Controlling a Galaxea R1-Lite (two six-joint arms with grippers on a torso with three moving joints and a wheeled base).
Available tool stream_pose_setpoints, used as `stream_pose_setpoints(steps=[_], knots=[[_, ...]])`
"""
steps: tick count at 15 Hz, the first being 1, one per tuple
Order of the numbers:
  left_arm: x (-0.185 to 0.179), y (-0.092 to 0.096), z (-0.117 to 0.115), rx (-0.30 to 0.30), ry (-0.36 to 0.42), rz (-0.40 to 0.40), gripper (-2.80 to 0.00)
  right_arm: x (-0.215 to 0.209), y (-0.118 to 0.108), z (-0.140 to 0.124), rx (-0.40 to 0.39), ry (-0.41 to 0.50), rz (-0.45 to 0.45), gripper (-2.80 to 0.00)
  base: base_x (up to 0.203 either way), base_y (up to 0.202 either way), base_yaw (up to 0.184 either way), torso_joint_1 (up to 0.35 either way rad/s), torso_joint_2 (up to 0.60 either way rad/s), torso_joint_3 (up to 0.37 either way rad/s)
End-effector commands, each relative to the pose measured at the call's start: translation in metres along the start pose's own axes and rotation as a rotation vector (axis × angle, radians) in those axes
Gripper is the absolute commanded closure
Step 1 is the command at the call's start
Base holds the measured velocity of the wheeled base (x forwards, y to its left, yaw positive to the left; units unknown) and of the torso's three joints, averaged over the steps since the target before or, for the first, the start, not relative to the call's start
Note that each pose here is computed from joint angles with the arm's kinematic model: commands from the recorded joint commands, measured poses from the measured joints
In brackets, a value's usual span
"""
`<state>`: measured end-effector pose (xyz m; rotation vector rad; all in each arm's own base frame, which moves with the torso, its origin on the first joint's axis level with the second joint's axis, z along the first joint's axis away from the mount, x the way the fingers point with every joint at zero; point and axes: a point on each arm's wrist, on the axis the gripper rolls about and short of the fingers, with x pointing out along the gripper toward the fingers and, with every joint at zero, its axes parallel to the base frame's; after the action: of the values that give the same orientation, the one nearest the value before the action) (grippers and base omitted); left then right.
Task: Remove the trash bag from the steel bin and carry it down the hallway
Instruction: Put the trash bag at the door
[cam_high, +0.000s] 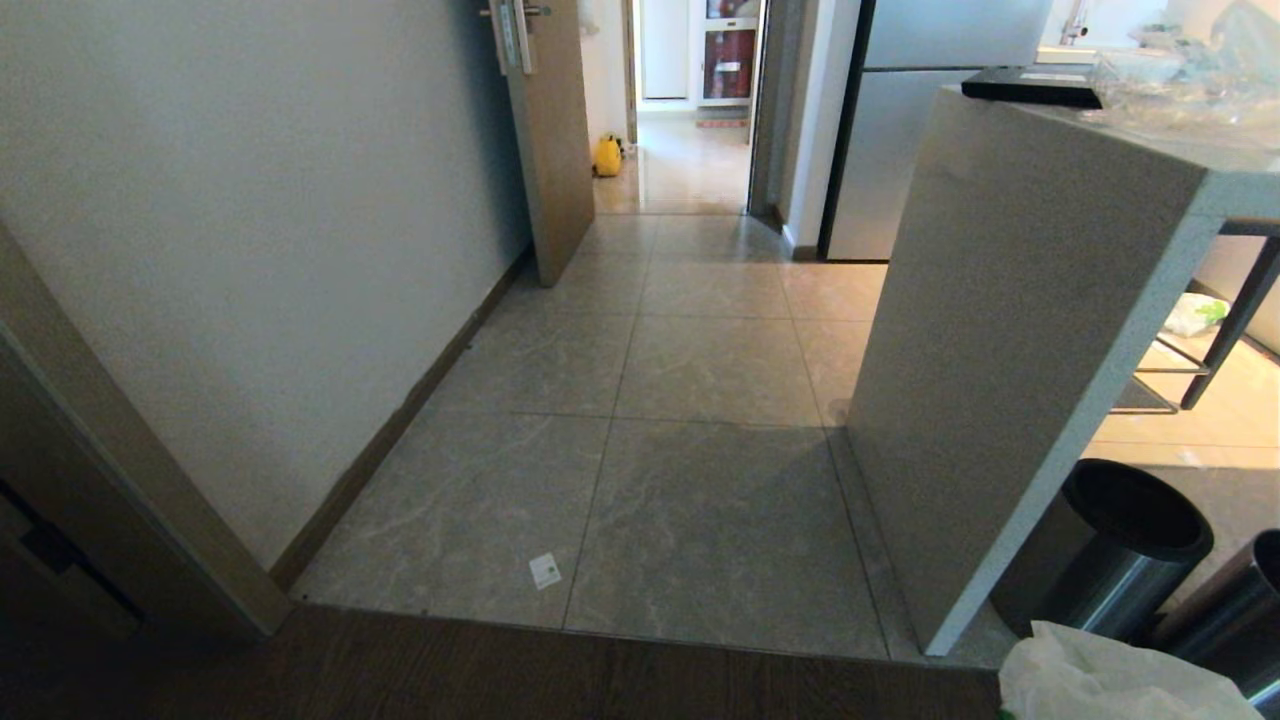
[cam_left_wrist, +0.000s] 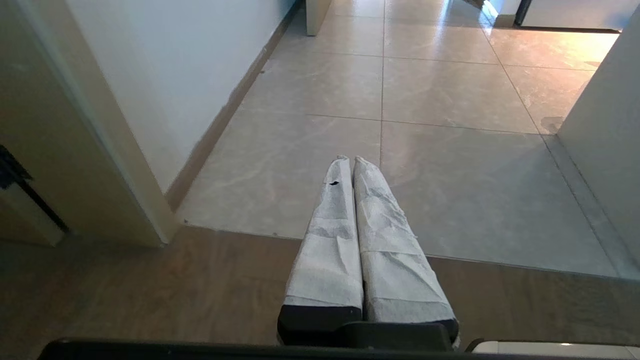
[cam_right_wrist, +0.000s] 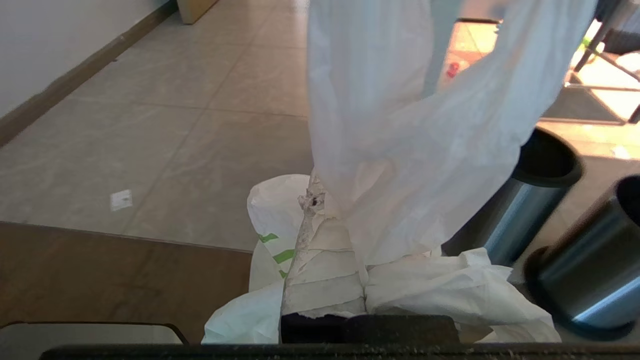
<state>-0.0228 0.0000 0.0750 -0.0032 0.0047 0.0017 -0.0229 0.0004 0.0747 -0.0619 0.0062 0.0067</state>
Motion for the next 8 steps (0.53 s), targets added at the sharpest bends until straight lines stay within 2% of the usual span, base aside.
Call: stream_pose_setpoints(steps=[1, 4, 8], knots=[[0.0000, 0.0000, 0.0000, 0.000, 0.000, 0.000, 0.00, 0.0001, 0.0000, 0.0000, -0.001, 0.001, 0.001, 0.00, 0.000, 0.189, 0.000, 0.002, 0.00, 0.004], [0.0000, 0.0000, 0.0000, 0.003, 0.000, 0.000, 0.00, 0.0000, 0.0000, 0.0000, -0.001, 0.000, 0.001, 0.00, 0.000, 0.131, 0.004, 0.002, 0.00, 0.001], [0.0000, 0.0000, 0.0000, 0.005, 0.000, 0.000, 0.00, 0.0000, 0.0000, 0.0000, -0.001, 0.000, 0.001, 0.00, 0.000, 0.000, 0.000, 0.000, 0.00, 0.000]])
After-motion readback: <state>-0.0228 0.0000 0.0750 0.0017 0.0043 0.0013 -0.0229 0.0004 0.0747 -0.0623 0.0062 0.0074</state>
